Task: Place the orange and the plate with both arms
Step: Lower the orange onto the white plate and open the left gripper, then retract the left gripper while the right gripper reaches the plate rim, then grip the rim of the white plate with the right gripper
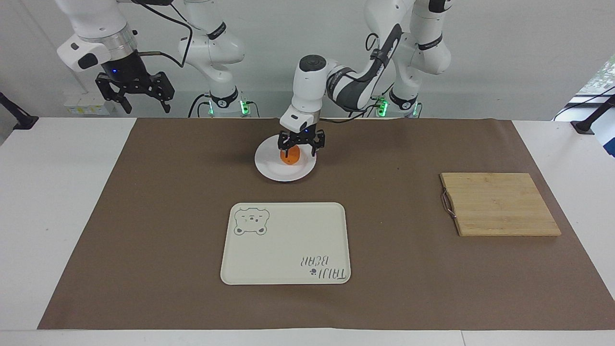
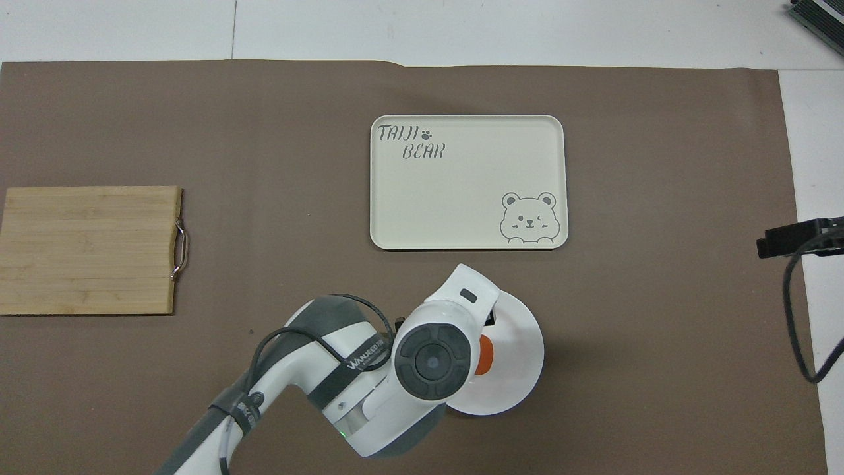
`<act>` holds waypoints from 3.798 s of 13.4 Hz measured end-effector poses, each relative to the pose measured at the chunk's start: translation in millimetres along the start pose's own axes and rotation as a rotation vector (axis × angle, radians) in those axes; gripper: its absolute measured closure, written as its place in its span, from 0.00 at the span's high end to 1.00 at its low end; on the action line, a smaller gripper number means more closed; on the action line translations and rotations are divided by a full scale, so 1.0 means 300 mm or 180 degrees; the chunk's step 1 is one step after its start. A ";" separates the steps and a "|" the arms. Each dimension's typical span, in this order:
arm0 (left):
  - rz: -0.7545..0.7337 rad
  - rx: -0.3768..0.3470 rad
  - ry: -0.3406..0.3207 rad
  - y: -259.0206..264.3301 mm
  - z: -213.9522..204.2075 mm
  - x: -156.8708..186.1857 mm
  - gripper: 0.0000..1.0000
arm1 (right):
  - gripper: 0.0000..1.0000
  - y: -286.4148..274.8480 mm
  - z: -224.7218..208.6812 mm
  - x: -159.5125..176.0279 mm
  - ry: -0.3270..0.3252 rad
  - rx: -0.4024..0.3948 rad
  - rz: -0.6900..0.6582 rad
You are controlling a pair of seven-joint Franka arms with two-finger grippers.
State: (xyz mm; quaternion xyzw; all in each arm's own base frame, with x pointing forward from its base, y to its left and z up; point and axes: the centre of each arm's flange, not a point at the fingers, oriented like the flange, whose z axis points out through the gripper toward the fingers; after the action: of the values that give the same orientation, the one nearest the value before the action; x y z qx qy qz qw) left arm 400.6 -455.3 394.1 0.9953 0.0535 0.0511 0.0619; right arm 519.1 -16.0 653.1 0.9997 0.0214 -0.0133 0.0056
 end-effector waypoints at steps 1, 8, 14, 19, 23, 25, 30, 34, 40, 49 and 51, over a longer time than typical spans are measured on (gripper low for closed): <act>0.0008 0.0028 0.0011 -0.050 -0.010 0.067 1.00 | 1.00 -0.021 0.030 0.004 -0.0045 0.0043 -0.0032; 0.0167 0.0168 0.0096 -0.513 -0.053 0.508 1.00 | 1.00 -0.159 0.362 0.035 -0.0251 0.0624 -0.0238; 0.0301 0.0217 0.0194 -0.800 -0.128 0.698 1.00 | 1.00 -0.318 0.686 -0.012 -0.0350 0.1445 -0.0312; 0.0593 0.0276 0.0009 -1.002 -0.293 0.773 1.00 | 1.00 -0.384 0.902 -0.087 -0.0246 0.1994 -0.0354; 0.0648 0.0314 -0.0060 -1.107 -0.472 0.826 1.00 | 1.00 -0.351 1.071 -0.180 -0.0238 0.2260 -0.0389; 0.0631 0.0316 -0.0055 -1.116 -0.547 0.841 1.00 | 1.00 -0.317 1.129 -0.220 -0.0239 0.2387 -0.0351; 0.0553 0.0330 -0.0070 -1.175 -0.637 0.861 1.00 | 1.00 -0.289 1.250 -0.297 -0.0255 0.2611 -0.0217; 0.0569 0.0338 -0.0098 -1.221 -0.639 0.867 1.00 | 1.00 -0.295 1.303 -0.349 -0.0346 0.2720 -0.0037; 0.0596 0.0333 -0.0100 -1.204 -0.637 0.864 1.00 | 1.00 -0.304 1.324 -0.372 -0.0393 0.2789 0.0094; 0.0565 0.0379 -0.0129 -1.219 -0.710 0.840 1.00 | 1.00 -0.393 1.323 -0.369 -0.0341 0.2823 0.0252; 0.0625 0.0386 -0.0131 -1.224 -0.813 0.787 1.00 | 1.00 -0.412 1.324 -0.370 -0.0345 0.2795 0.0252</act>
State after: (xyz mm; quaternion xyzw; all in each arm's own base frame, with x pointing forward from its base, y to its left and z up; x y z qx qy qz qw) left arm 570.9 -37.8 610.0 0.9985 -0.0425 0.0331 -0.0026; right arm 392.5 98.1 257.8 0.9052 -0.0249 -0.0733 -0.4180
